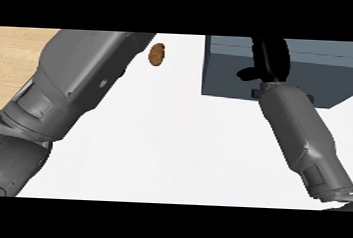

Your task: Pick up the can, place it into the drawer and close the drawer

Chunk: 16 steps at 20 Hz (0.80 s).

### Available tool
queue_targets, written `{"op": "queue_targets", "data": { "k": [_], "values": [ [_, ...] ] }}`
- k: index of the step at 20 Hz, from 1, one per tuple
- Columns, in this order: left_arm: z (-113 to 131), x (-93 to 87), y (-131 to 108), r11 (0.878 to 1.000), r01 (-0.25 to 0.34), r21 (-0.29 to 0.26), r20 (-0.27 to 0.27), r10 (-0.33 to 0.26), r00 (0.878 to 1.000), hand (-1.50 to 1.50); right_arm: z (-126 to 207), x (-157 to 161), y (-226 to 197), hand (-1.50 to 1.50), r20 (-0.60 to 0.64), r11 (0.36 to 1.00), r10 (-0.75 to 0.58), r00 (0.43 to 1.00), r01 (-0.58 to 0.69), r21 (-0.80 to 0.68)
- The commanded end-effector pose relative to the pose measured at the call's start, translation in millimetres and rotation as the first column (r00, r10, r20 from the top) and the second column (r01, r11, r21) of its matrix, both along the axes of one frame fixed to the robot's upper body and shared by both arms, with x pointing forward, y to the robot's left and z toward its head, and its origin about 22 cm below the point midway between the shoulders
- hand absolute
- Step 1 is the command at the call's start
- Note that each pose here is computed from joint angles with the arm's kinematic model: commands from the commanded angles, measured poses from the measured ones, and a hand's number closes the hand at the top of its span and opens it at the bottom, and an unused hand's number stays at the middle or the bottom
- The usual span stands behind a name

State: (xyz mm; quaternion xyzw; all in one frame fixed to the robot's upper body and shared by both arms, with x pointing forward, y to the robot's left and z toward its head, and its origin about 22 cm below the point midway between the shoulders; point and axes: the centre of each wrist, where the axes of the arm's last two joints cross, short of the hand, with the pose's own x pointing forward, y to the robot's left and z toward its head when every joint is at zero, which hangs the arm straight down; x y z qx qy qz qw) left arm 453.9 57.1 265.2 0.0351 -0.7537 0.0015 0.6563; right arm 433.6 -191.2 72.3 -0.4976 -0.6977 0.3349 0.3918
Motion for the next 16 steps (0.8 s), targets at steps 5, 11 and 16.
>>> {"op": "queue_targets", "data": {
  "k": [5, 11, 16],
  "values": [
    [-1, -3.8, 23, 1.0, 0.009, -0.009, -0.016, -0.01, 1.0, -1.5, 31, 24, 8, -1.5, 0.068, 1.0, -0.027, 0.997, 0.028, -0.014],
    [-7, -9.3, 30, 0.999, 0.039, -0.005, -0.017, -0.039, 0.999, -1.5, 52, 33, 26, -1.5, 0.077, 0.999, -0.032, 0.996, 0.031, 0.014],
    [-29, -10.4, 44, 1.0, 0.02, 0.018, -0.03, -0.02, 0.999, -1.5, 59, 34, 38, -1.5, 0.089, 0.991, 0.03, 0.996, -0.041, 0.127]
  ]
}}
